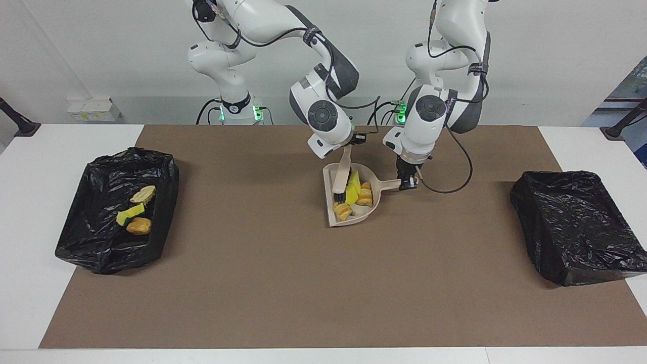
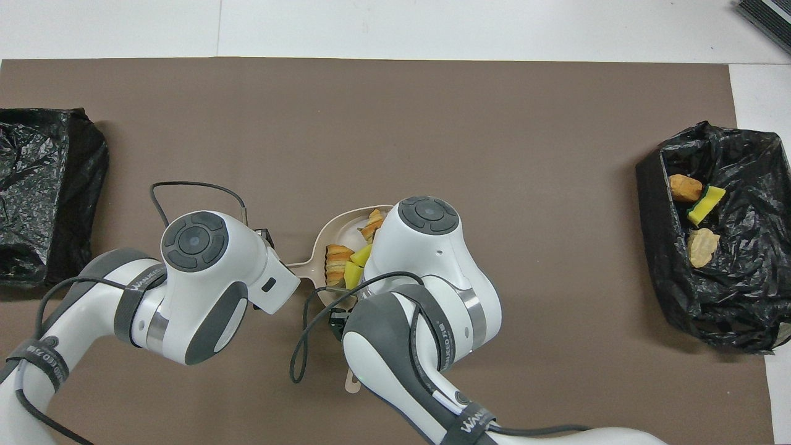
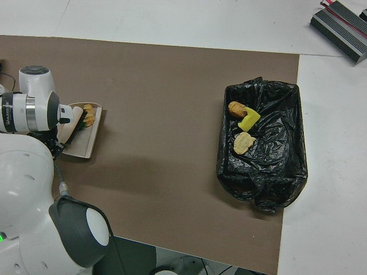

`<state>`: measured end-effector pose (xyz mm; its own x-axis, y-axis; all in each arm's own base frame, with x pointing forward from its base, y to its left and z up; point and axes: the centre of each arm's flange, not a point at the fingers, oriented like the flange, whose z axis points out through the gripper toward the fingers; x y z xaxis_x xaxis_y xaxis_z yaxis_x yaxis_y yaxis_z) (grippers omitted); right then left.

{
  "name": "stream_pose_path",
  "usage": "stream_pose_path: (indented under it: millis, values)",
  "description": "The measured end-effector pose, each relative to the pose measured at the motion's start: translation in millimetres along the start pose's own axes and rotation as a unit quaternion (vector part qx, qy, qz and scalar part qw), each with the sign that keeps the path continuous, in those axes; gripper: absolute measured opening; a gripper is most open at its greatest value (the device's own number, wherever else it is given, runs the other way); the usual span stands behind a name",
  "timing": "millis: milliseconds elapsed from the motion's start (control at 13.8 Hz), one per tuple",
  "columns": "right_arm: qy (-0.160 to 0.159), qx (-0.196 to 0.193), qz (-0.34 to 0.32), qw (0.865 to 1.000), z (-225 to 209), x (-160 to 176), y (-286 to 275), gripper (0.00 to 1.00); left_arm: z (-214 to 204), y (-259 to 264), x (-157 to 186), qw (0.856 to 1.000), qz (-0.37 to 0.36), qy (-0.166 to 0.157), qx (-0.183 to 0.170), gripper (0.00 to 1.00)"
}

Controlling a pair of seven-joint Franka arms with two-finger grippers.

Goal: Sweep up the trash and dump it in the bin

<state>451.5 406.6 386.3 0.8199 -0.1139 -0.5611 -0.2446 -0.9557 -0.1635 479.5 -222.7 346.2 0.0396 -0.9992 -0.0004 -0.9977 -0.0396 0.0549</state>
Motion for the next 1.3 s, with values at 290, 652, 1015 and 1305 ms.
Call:
stream_pose_path:
  millis: [290,652,1015,1305]
  values:
    - [0.004,0.007,0.026,1.000,-20.2,-12.7,-11.4,0.27,0.0,-4.1,-2.0,0.999,0.003,0.032,-0.004,0.32]
    - [0.007,0.009,0.045,0.999,-31.2,-29.0,-16.6,0.27,-1.3,-20.4,-35.5,0.995,0.000,0.097,-0.019,0.32]
    - [0.021,0.023,0.078,0.996,-71.4,-60.7,-25.9,0.27,-1.7,-24.3,-44.6,0.993,-0.002,0.112,-0.021,0.32]
    - [0.016,0.010,0.087,0.996,-92.3,-82.2,-17.6,0.27,-4.9,-26.6,-50.8,0.993,-0.006,0.113,-0.020,0.32]
